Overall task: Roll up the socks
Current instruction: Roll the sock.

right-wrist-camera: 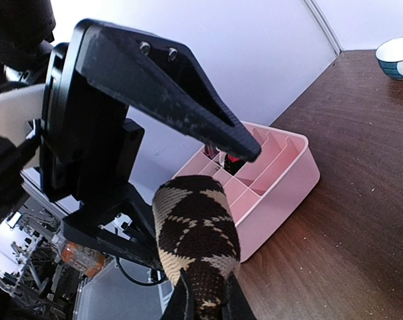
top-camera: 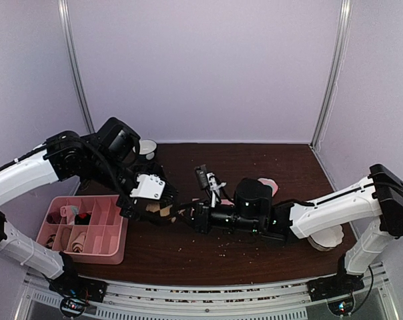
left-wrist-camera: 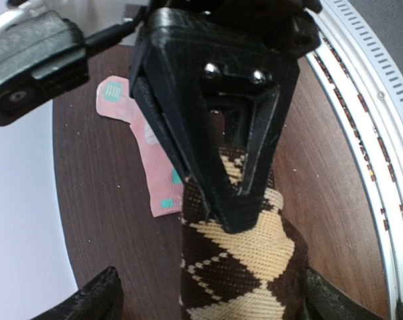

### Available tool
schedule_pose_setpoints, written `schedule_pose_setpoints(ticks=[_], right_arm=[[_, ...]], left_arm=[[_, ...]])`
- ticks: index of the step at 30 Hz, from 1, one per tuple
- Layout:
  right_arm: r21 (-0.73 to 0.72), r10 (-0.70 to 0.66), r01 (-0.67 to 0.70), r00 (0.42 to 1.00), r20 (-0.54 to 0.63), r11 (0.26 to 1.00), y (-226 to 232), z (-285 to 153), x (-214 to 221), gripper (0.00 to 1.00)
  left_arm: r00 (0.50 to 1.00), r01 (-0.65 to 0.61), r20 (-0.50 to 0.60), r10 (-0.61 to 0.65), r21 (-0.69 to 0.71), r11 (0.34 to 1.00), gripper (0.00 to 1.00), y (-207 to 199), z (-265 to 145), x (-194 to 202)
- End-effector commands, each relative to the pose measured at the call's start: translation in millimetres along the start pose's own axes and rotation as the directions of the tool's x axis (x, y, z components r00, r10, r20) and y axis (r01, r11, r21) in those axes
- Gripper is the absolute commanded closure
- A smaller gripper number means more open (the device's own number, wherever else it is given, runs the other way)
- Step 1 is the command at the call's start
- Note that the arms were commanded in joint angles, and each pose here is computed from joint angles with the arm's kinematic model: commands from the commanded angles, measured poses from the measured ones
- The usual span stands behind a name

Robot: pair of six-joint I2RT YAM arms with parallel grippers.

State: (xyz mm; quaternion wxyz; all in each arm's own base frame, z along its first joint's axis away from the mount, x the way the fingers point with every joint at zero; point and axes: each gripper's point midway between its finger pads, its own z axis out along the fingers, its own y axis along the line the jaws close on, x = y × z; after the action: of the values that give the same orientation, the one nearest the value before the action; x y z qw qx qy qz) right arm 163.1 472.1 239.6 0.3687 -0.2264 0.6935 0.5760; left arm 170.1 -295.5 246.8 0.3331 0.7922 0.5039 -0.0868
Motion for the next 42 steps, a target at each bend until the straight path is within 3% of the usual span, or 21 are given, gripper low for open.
schedule_pose_setpoints(ticks=[1,7,10,17,22,32,35,39,42], right_arm=[[-0.106,0.113,-0.108,0.993,0.037,0.988,21.5,4.4,-18.1,1.0],[-0.212,0.264,-0.248,0.963,0.051,0.945,30.0,4.4,-25.0,1.0],[-0.274,0.37,-0.345,0.928,0.045,0.898,29.9,3.3,-28.2,1.0],[-0.333,0.494,-0.468,0.87,-0.007,0.819,30.6,8.8,-34.7,1.0],[-0.38,0.609,-0.597,0.786,-0.103,0.706,34.3,20.2,-36.9,1.0],[-0.468,0.68,-0.654,0.719,-0.14,0.595,40.4,18.8,-47.9,1.0],[-0.501,0.695,-0.651,0.708,-0.128,0.571,41.5,14.0,-53.4,1.0],[-0.519,0.702,-0.662,0.695,-0.154,0.541,45.3,13.5,-54.0,1.0],[-0.516,0.703,-0.67,0.691,-0.17,0.534,47.1,14.7,-52.0,1.0]], left_arm=[[0.997,-0.03,-0.075,0.031,0.016,0.999,0.12,4.6,5.0,1.8],[0.987,-0.092,-0.141,0.082,-0.072,0.993,0.25,19.4,-1.9,11.3],[0.982,-0.144,-0.147,0.123,-0.143,0.979,0.42,25.1,-12.0,12.2],[0.979,-0.172,-0.15,0.141,-0.223,0.96,0.37,36.5,-34.3,4.2],[0.963,-0.239,-0.173,0.205,-0.212,0.948,0.36,30.4,-36.5,0.2],[0.938,-0.322,-0.204,0.281,-0.212,0.923,0.4,19.3,-35.1,-0.7],[0.946,-0.3,-0.194,0.26,-0.22,0.928,0.5,19.5,-35.9,-1.9],[0.949,-0.292,-0.191,0.252,-0.225,0.929,0.76,20.3,-36.6,-2.6],[0.946,-0.301,-0.196,0.26,-0.222,0.928,0.78,20.3,-35.9,-2.1]])
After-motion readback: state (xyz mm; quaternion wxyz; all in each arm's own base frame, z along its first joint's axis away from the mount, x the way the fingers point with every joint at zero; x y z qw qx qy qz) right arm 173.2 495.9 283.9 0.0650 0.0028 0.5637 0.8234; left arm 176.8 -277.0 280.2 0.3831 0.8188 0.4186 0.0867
